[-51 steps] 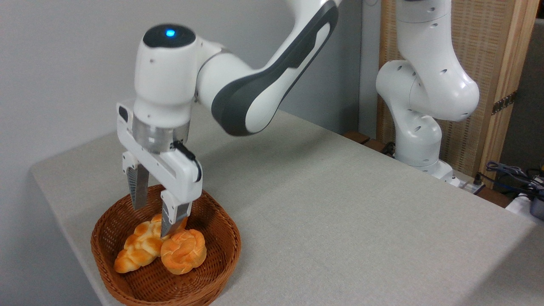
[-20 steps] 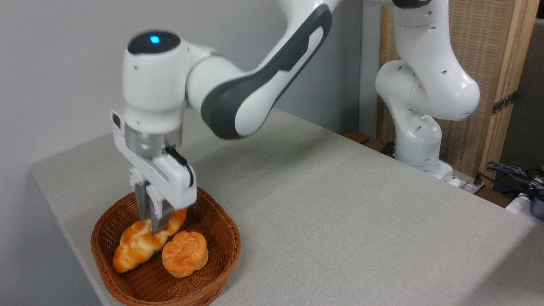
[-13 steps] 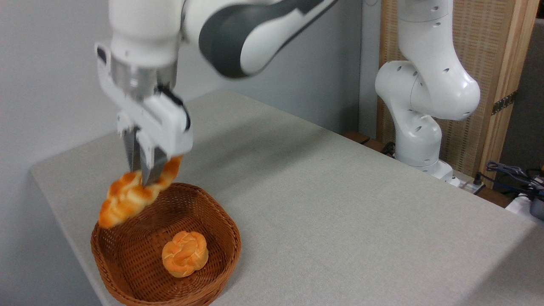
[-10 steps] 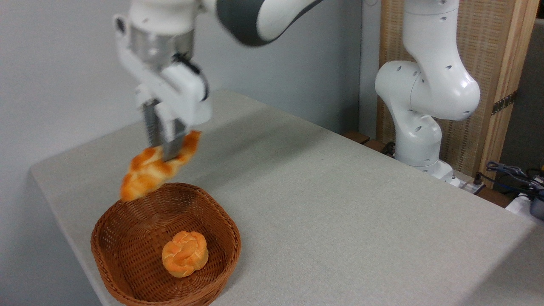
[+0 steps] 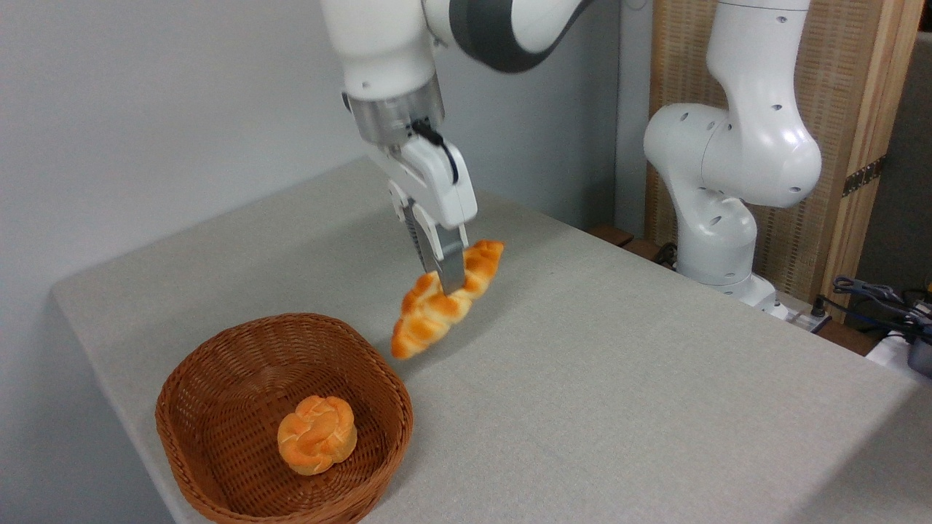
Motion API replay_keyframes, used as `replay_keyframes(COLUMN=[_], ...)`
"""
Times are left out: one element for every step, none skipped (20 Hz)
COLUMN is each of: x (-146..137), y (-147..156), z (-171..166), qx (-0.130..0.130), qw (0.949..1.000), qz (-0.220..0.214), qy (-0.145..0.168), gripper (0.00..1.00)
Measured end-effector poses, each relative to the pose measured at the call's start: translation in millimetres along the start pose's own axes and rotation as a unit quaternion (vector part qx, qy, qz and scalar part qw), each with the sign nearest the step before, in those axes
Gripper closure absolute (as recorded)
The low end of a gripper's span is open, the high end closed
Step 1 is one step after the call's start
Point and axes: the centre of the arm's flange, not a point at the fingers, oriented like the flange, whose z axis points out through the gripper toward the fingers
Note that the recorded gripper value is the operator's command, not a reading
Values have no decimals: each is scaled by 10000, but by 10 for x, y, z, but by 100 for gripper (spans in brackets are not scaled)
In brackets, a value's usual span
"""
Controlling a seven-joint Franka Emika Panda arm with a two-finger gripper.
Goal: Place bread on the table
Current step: 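Lift the braided roll out of the basket and carry it beside the basket, then lower the braided roll onto the table and open the gripper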
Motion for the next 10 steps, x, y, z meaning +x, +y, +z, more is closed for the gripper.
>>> replay_keyframes(x=[22, 50, 83, 114, 142, 165, 178, 184, 185, 185], y=[-4, -5, 4, 15, 26, 36, 42, 43, 42, 42], z=[60, 104, 141, 172, 199, 221, 235, 242, 244, 245], qx=[-2, -6, -23, -44, -64, -79, -89, -94, -96, -96], qw=[10000, 10000, 9999, 9999, 9998, 9997, 9997, 9997, 9996, 9996], qz=[23, 58, 94, 126, 157, 182, 196, 201, 202, 203], qy=[-28, -45, -65, -87, -107, -124, -134, -139, -141, -142], gripper=[0, 0, 0, 0, 0, 0, 0, 0, 0, 0])
